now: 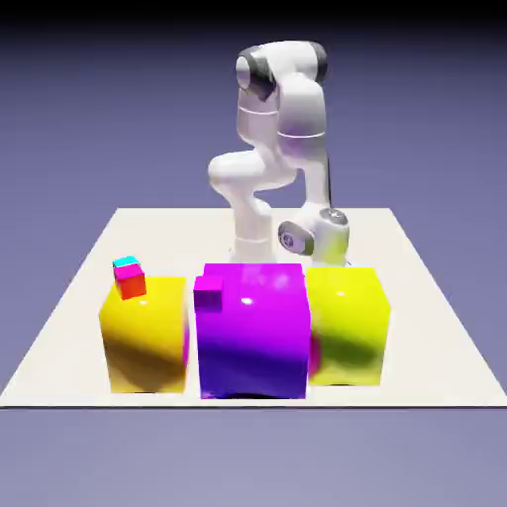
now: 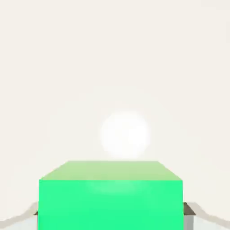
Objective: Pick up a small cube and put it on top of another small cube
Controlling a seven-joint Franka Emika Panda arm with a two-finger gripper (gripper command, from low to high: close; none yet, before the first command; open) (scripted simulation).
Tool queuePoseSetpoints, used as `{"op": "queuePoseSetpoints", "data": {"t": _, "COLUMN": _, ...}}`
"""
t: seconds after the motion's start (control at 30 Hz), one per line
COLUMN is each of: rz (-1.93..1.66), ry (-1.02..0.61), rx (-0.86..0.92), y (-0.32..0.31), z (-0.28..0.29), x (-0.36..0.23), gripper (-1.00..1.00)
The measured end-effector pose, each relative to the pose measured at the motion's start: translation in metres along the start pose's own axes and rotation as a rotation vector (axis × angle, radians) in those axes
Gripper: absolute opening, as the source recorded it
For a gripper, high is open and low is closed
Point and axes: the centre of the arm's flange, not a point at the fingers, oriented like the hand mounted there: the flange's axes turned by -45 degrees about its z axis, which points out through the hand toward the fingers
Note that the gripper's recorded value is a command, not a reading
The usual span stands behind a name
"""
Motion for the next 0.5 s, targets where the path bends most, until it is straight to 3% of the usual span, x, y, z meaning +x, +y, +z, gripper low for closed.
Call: {"op": "queuePoseSetpoints", "data": {"t": 0.5, "rz": -0.002, "ry": 0.006, "rx": -0.003, "y": -0.002, "z": -0.055, "x": 0.005, "gripper": -1.0}}
